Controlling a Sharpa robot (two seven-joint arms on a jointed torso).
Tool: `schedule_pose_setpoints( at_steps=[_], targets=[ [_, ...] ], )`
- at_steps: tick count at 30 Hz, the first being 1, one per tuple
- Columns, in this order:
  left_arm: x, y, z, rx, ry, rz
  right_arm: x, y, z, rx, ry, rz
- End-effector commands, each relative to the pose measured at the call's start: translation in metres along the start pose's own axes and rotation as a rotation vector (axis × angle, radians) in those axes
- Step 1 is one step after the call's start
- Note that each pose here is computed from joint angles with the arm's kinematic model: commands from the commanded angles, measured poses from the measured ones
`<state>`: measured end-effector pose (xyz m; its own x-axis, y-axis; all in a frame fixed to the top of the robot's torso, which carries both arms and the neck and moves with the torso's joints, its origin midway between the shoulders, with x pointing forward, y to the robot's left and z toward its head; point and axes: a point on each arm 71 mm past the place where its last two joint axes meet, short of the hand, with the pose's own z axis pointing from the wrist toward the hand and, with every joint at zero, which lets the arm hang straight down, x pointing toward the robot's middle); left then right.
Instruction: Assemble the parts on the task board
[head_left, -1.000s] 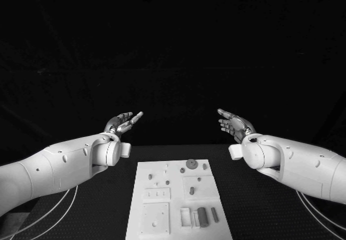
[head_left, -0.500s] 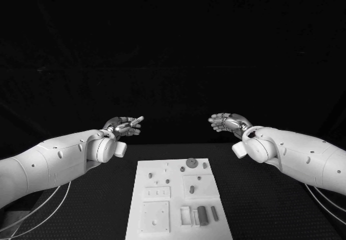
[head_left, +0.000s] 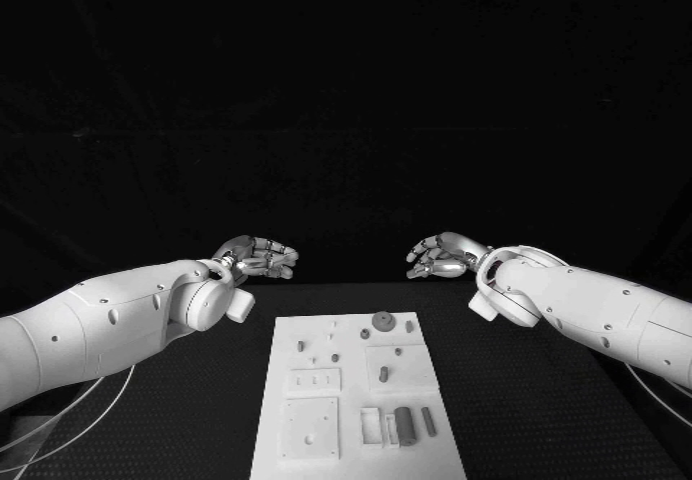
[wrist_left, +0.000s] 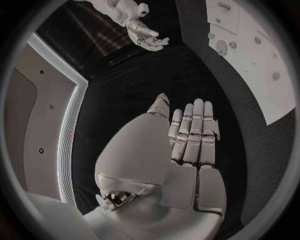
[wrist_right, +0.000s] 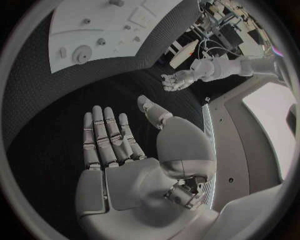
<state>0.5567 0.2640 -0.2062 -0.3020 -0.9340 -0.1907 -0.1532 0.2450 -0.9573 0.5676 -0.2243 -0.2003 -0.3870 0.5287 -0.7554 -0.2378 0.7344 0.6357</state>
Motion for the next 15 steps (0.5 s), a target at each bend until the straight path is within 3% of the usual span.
schedule_pose_setpoints(
  at_steps=[1, 5, 10, 15],
  targets=[
    [0.0051, -0.0033, -0.0069, 0.035, 0.039, 0.044, 0.006, 0.006, 0.0, -0.033, 0.046, -0.22],
    [0.007, -0.008, -0.0161, 0.04, 0.063, 0.033, 0.014, 0.014, 0.001, -0.054, 0.075, -0.318],
    [0.0186, -0.0141, -0.0255, 0.032, 0.108, -0.051, 0.022, 0.023, 0.007, -0.077, 0.092, -0.418],
    [0.0218, -0.0196, -0.0279, 0.048, 0.12, -0.026, 0.03, 0.028, 0.013, -0.084, 0.084, -0.505]
  ],
)
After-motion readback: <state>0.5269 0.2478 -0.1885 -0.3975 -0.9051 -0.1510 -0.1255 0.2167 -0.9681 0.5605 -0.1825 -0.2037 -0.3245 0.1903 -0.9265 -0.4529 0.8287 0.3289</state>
